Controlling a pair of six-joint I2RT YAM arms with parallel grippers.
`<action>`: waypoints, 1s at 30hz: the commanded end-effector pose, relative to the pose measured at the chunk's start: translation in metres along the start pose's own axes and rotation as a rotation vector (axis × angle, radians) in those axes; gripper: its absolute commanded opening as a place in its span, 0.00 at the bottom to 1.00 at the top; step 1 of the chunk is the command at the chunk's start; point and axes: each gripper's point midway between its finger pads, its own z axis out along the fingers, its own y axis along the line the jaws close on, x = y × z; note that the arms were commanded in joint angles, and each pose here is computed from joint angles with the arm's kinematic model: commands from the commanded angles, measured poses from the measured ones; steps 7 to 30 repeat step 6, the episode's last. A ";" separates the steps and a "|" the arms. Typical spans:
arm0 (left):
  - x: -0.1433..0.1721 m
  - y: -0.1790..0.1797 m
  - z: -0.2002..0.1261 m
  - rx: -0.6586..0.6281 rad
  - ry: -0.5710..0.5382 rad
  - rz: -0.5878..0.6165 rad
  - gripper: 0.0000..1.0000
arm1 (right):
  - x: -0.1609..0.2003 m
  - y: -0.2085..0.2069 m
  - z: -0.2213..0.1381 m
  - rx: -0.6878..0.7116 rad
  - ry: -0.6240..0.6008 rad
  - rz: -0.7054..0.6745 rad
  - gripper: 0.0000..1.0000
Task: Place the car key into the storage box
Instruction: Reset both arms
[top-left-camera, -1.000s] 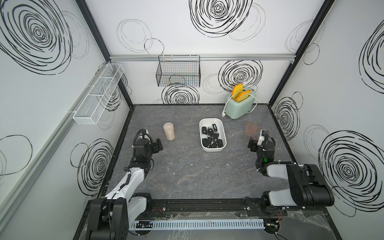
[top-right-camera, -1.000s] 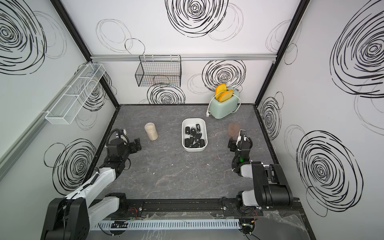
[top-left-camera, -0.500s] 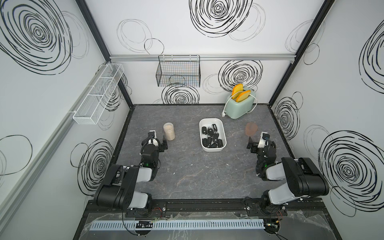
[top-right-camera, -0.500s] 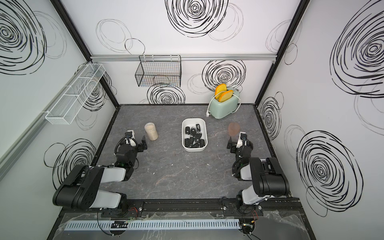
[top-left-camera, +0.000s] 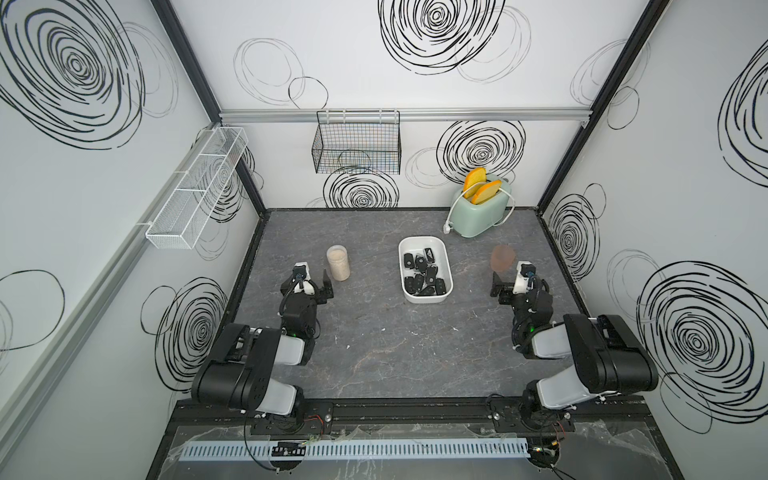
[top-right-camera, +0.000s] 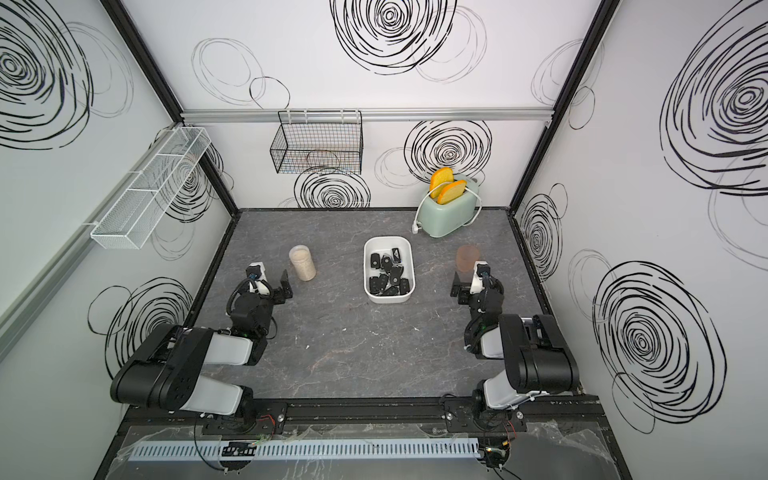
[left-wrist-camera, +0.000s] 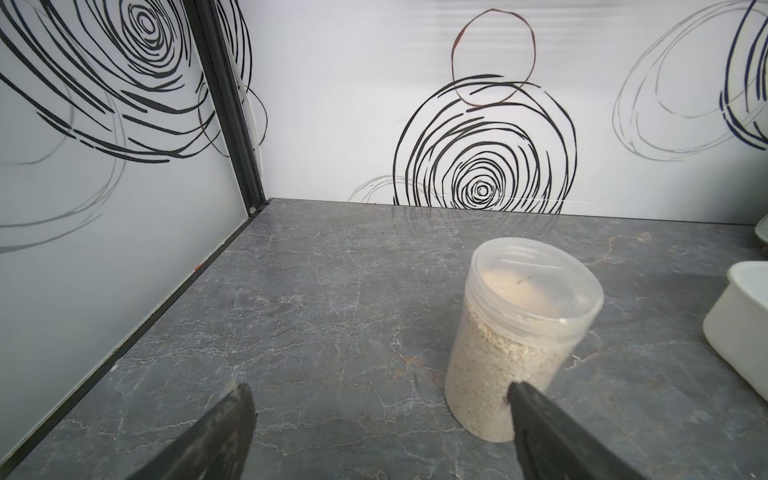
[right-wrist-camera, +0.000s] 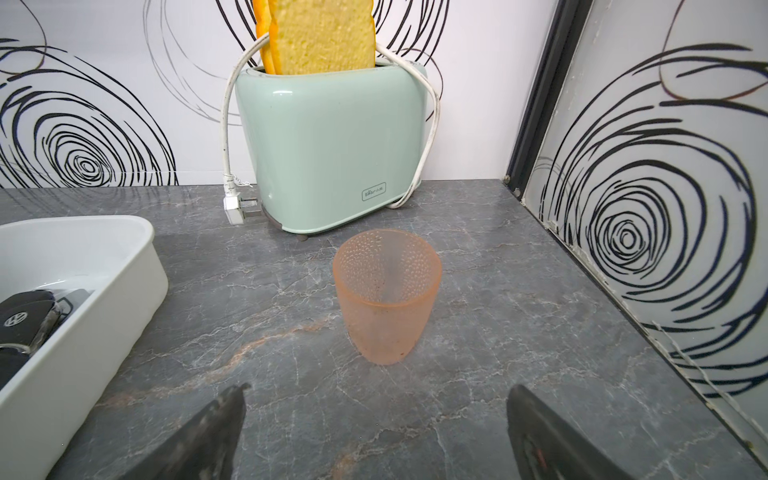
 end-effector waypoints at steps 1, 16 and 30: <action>-0.021 0.002 -0.001 -0.010 -0.082 -0.007 0.98 | -0.012 0.001 0.004 -0.012 -0.033 -0.017 0.99; -0.021 0.002 0.000 -0.010 -0.080 -0.006 0.98 | -0.013 0.001 0.002 -0.012 -0.040 -0.018 0.99; -0.021 0.002 0.000 -0.010 -0.080 -0.006 0.98 | -0.013 0.001 0.002 -0.012 -0.040 -0.018 0.99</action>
